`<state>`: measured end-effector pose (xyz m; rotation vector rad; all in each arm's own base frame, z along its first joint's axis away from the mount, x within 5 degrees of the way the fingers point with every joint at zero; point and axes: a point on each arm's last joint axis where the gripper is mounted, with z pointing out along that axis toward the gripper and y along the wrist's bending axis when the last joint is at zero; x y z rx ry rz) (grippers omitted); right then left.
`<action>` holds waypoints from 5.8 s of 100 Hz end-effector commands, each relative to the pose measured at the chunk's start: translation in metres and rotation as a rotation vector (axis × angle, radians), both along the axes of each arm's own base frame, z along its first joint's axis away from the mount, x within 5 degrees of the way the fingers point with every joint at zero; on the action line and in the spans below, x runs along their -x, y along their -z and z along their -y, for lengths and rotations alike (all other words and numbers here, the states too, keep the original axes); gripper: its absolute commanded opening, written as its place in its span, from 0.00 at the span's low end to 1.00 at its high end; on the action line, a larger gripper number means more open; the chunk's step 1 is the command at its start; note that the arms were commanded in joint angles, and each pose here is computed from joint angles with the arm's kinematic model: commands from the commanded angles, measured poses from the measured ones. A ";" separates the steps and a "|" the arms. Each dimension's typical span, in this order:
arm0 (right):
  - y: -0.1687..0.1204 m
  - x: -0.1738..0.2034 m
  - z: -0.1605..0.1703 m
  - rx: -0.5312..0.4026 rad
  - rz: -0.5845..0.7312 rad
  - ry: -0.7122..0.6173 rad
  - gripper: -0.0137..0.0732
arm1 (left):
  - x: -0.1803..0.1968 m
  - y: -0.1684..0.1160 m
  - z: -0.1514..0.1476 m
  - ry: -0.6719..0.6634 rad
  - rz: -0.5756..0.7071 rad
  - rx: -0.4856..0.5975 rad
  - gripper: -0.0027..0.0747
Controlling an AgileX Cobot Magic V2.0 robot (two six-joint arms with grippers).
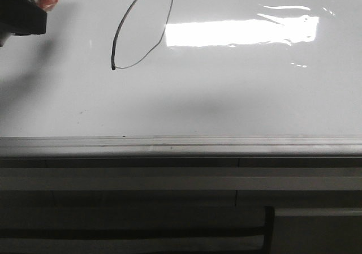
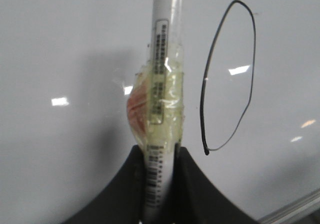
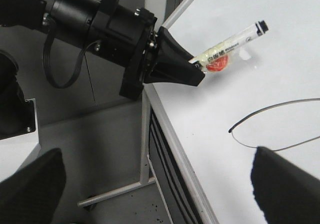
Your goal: Write number 0 on whiteboard
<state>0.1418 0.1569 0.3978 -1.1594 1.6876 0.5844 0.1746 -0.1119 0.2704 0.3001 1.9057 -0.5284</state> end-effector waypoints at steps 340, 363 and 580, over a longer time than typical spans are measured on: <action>0.016 0.000 0.002 -0.003 -0.027 0.026 0.92 | 0.002 0.054 0.032 -0.218 0.226 0.259 0.57; 0.016 0.000 0.002 -0.003 -0.027 0.026 0.92 | 0.007 0.061 0.024 -0.228 0.249 0.233 0.57; 0.076 0.165 0.144 -0.156 0.276 0.049 0.08 | 0.079 0.084 -0.001 0.291 0.445 0.064 0.01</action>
